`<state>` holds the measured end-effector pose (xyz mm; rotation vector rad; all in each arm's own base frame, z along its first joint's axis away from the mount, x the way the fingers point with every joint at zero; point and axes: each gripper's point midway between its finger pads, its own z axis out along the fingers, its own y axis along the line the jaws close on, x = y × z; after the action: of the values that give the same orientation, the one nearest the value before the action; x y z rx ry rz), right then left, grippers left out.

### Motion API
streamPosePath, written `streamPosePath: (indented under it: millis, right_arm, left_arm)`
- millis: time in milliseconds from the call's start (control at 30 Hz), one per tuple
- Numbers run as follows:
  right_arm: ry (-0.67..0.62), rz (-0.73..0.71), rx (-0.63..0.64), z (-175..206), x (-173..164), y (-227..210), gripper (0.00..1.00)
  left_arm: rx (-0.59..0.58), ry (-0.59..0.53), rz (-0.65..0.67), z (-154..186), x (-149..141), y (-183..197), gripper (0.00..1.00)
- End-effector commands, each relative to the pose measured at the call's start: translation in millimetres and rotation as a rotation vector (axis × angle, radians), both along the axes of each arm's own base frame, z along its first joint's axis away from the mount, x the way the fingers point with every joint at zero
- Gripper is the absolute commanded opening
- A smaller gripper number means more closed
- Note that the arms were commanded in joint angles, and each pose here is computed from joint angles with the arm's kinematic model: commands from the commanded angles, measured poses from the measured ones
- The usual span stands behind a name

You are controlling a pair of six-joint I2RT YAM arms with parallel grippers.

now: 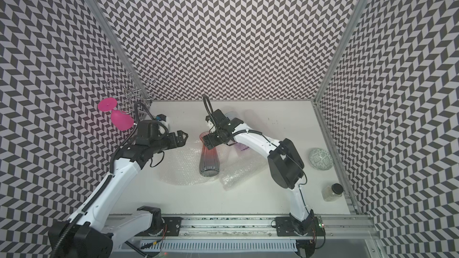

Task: Unwrap the vase from the bubble wrap
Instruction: Pick up the vase from the bubble wrap.

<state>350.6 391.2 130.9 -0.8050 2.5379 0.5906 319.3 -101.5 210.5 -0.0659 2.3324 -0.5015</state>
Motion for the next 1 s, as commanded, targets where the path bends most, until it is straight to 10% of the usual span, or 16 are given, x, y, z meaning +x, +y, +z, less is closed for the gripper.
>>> streamPosePath:
  millis: [0, 967]
  right_arm:
    - [-0.026, -0.024, 0.069, 29.4, 1.0, -2.9, 0.91]
    - [-0.429, -0.18, 0.193, 91.9, -50.0, -135.9, 0.99]
  left_arm:
    - [-0.11, 0.047, -0.097, 3.1, -2.7, -45.7, 0.98]
    - [0.234, 0.482, 0.057, -148.9, 60.5, -100.9, 0.93]
